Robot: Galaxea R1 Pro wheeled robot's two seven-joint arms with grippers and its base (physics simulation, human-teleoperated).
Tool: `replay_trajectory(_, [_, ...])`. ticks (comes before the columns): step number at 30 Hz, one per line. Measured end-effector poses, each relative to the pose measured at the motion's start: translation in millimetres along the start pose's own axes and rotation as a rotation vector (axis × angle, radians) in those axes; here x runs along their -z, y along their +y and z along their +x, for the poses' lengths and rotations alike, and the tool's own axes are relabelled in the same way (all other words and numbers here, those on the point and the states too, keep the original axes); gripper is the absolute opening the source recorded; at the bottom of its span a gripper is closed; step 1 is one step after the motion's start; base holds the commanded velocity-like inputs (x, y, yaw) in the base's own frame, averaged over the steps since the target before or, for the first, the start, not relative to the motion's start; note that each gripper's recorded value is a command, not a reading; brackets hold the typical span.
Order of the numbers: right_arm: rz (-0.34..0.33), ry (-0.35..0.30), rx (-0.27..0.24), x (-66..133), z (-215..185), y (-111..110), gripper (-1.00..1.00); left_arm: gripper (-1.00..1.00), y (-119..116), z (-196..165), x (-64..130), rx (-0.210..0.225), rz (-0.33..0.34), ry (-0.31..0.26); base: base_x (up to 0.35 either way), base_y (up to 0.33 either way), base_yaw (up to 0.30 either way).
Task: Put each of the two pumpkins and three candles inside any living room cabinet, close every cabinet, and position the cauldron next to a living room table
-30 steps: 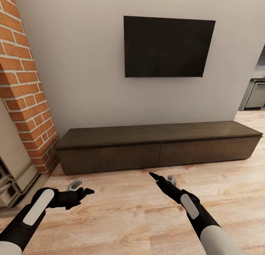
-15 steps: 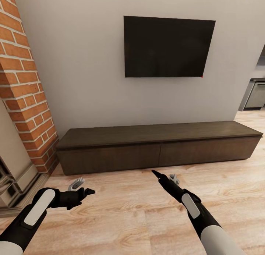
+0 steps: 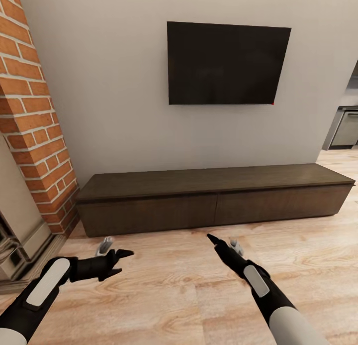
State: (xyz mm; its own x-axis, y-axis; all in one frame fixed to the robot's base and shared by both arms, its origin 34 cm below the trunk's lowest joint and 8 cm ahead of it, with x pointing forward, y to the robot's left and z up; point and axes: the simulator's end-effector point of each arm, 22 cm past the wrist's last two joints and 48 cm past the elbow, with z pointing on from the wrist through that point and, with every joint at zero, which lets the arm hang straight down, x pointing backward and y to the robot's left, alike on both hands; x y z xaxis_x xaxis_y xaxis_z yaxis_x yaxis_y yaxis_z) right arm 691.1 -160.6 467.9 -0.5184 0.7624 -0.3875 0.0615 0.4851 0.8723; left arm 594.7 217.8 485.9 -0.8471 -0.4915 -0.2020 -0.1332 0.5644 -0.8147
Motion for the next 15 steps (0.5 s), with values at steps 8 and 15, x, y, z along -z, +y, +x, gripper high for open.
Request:
replay_trajectory(8, [0.002,-0.039,-0.131,3.0,15,-23,1.0,1.0,-25,-13,31.2,0.038,0.238,-0.011,0.0,0.0,0.0])
replay_trajectory(15, [-0.117,-0.08,-0.153,4.0,11,2,1.0,1.0,-27,-12,33.7,0.053,0.27,-0.01,0.0,0.0,0.0])
